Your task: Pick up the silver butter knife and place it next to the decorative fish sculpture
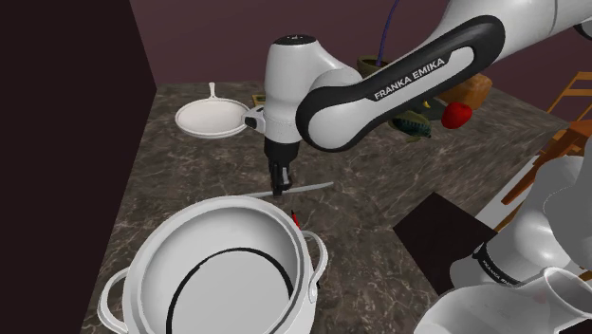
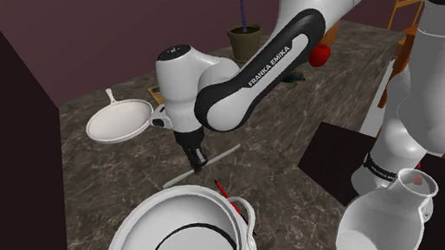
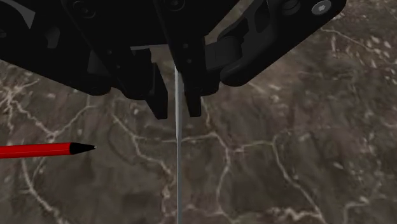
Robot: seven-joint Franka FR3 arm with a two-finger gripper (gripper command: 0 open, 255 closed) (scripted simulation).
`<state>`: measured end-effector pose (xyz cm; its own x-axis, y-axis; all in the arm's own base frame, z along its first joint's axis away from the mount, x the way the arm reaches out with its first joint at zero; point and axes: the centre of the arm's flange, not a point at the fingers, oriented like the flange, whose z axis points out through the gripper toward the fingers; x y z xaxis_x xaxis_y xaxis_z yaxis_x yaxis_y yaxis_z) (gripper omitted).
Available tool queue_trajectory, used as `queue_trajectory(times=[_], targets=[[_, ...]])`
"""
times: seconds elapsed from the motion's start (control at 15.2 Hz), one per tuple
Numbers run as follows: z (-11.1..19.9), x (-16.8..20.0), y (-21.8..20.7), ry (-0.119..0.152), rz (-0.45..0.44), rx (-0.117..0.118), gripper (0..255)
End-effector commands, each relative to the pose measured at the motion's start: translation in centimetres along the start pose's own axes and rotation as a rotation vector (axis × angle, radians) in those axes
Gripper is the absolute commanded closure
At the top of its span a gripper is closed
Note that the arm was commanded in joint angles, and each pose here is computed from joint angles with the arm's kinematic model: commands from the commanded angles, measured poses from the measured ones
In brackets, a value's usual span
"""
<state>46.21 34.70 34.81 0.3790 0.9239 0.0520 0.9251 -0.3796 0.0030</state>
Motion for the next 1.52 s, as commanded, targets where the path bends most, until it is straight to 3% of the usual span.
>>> queue_trajectory(times=[0.0,0.4,1.45], targets=[[0.0,0.0,0.0,0.000,0.000,0.000,255],[0.0,0.0,0.0,0.000,0.000,0.000,255],[-8.4,0.4,0.0,0.000,0.000,0.000,255]])
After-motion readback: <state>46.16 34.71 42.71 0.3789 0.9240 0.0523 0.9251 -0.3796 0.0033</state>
